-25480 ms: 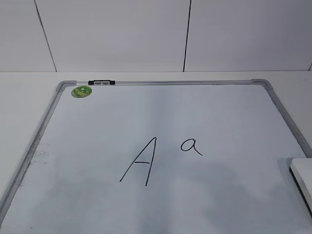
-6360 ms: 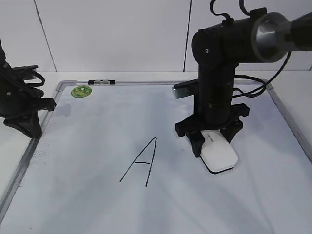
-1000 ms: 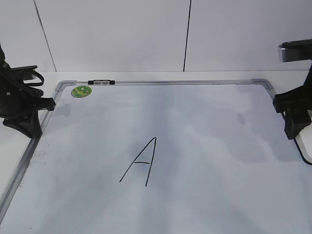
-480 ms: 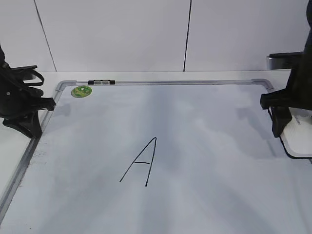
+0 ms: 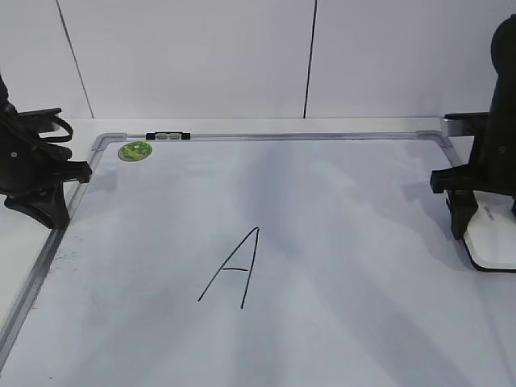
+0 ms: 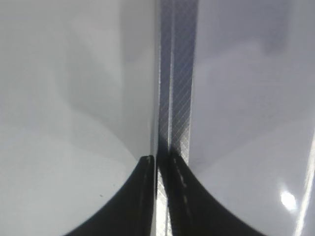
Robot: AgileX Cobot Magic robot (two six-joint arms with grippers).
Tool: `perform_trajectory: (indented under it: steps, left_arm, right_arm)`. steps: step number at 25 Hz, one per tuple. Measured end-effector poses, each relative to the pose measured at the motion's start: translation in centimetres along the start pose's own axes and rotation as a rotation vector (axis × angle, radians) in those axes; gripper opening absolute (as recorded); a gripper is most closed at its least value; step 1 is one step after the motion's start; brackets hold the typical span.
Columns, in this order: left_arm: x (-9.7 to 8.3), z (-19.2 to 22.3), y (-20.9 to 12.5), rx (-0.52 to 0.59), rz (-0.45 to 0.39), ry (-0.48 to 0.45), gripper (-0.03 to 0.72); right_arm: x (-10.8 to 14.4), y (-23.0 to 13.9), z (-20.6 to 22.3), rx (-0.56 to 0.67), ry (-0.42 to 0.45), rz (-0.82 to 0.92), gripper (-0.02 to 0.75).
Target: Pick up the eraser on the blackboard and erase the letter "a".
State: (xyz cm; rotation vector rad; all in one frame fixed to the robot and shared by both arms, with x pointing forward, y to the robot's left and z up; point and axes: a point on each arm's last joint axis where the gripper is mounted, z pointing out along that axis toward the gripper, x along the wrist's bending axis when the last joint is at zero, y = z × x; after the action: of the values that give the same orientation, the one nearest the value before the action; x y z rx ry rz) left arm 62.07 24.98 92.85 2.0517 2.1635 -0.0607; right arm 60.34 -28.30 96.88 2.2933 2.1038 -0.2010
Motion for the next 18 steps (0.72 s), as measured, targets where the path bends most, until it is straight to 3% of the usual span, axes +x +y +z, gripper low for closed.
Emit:
perform_trajectory:
  steps: [18]
  left_arm:
    - [-0.03,0.00,0.00,0.000,-0.003,-0.004,0.077]
  right_arm:
    - [-0.23,0.59,0.09,-0.046,0.013,-0.009,0.561]
